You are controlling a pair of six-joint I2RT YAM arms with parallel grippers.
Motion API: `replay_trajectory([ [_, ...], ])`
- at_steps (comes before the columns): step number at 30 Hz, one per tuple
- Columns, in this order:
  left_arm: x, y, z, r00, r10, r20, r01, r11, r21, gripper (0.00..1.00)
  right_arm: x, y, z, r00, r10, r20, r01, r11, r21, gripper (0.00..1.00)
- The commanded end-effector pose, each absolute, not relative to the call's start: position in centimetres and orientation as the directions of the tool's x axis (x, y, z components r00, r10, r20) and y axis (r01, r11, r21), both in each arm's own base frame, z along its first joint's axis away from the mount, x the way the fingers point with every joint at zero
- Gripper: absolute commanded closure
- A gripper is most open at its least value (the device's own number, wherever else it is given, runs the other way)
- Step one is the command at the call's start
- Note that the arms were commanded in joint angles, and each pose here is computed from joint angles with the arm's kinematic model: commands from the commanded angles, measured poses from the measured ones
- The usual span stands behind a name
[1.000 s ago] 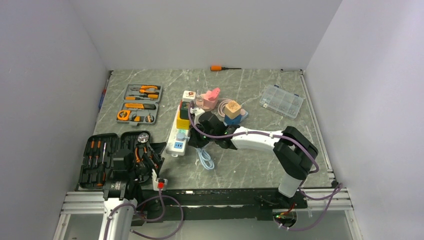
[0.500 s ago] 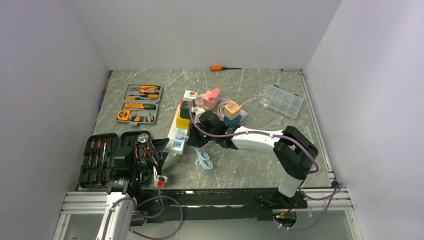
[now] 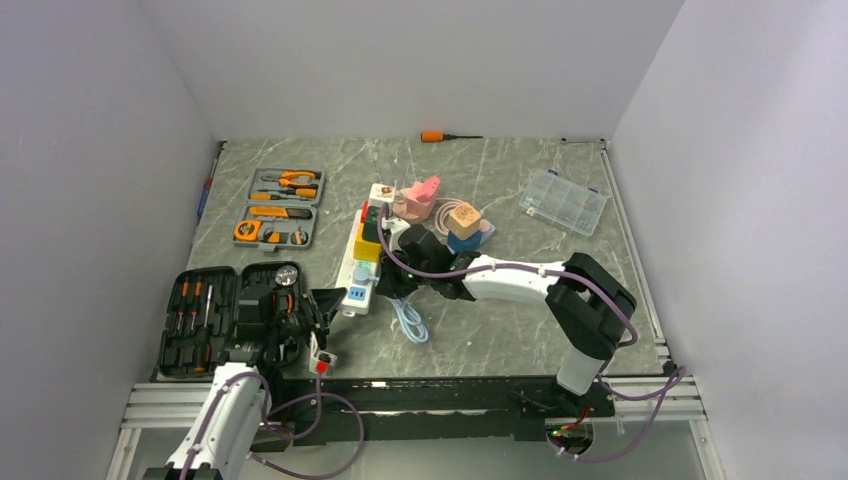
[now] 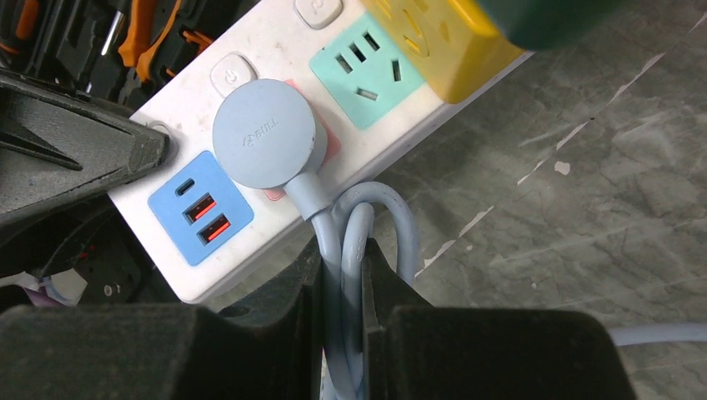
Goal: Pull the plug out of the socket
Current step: Remove the plug from the socket.
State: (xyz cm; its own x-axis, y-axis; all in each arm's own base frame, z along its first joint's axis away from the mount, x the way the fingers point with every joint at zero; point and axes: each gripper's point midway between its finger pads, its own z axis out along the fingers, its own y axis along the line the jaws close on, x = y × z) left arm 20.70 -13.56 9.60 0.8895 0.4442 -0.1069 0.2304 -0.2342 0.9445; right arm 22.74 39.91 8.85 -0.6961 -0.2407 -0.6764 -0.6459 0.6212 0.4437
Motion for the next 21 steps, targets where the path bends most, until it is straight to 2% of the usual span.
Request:
replay_trajectory([
  [1, 21.0, -14.9, 12.4, 0.927, 0.374, 0.007, 0.087, -0.234, 0.968, 0.68, 22.1, 43.1, 15.2, -0.605, -0.157, -0.781, -0.736, 0.485, 0.473, 1.00],
  [3, 21.2, -15.0, 12.7, 0.926, 0.377, 0.007, 0.085, -0.228, 0.970, 0.74, 21.8, 42.9, 14.3, -0.598, -0.187, -0.779, -0.739, 0.505, 0.446, 0.95],
  [6, 21.6, -15.0, 13.2, 0.918, 0.397, -0.003, 0.097, -0.216, 0.971, 0.84, 21.6, 41.9, 12.7, -0.592, -0.223, -0.774, -0.734, 0.546, 0.404, 0.72],
  [8, 21.9, -14.8, 13.4, 0.908, 0.418, -0.020, 0.117, -0.208, 0.971, 0.90, 21.5, 40.8, 11.8, -0.585, -0.236, -0.776, -0.724, 0.583, 0.368, 0.49],
  [12, 22.1, -14.5, 13.5, 0.894, 0.446, -0.051, 0.155, -0.201, 0.967, 0.98, 21.6, 38.4, 10.9, -0.535, -0.274, -0.799, -0.706, 0.664, 0.246, 0.27],
  [15, 22.2, -14.4, 13.6, 0.888, 0.457, -0.055, 0.160, -0.195, 0.968, 1.00, 21.9, 37.5, 11.7, -0.471, -0.304, -0.828, -0.698, 0.702, 0.140, 0.22],
  [21, 22.0, -14.3, 13.5, 0.883, 0.463, -0.068, 0.180, -0.201, 0.963, 1.00, 24.5, 37.7, 13.9, -0.312, -0.372, -0.874, -0.671, 0.738, -0.075, 0.23],
])
